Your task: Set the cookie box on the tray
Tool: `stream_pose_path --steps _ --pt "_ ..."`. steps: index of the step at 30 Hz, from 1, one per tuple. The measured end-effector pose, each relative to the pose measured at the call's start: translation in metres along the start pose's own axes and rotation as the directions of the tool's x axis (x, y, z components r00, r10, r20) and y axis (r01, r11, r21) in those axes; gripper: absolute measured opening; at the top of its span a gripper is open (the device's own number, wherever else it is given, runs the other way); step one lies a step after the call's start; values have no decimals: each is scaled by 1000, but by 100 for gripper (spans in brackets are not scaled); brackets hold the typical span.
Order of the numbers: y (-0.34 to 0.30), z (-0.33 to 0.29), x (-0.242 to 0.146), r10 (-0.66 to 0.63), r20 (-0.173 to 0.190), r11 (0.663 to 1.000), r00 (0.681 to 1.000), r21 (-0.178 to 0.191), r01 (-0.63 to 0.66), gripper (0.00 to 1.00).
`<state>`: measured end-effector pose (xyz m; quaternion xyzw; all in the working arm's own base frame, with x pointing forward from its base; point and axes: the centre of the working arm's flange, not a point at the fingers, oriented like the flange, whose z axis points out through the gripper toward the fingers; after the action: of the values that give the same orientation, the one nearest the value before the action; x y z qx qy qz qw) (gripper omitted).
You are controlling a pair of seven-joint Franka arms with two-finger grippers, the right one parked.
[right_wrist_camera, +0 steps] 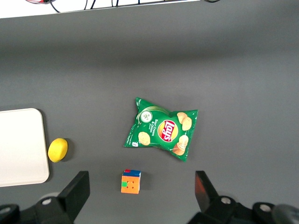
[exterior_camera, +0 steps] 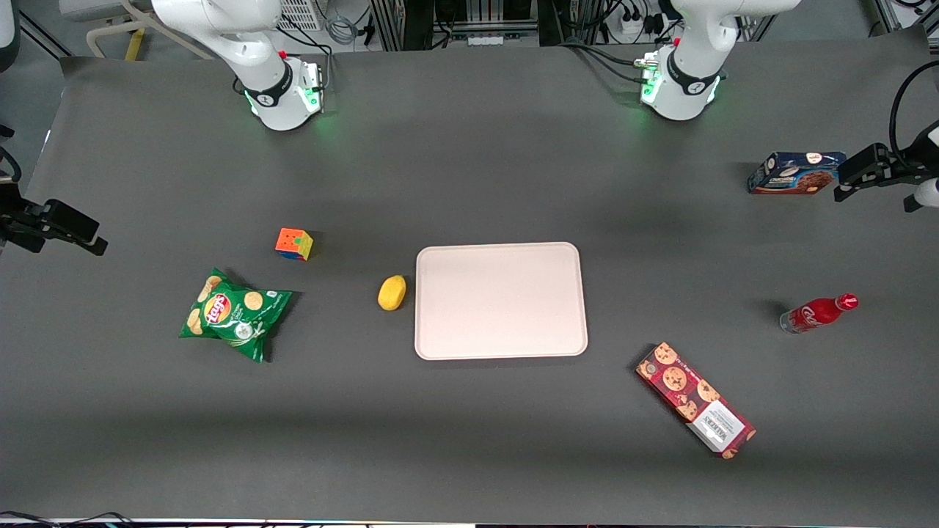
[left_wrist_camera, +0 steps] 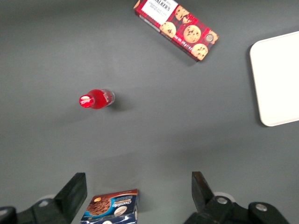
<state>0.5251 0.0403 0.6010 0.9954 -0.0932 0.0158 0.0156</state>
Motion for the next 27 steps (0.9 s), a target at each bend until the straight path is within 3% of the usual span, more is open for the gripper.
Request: stream_pose_path --steps 5,14,27 --pt "5 -3 1 -18 -5 1000 1000 -9 18 100" --pt "20 -12 0 -46 30 999 998 -13 46 100" --pt "22 -20 -3 -47 50 999 998 -6 47 100"
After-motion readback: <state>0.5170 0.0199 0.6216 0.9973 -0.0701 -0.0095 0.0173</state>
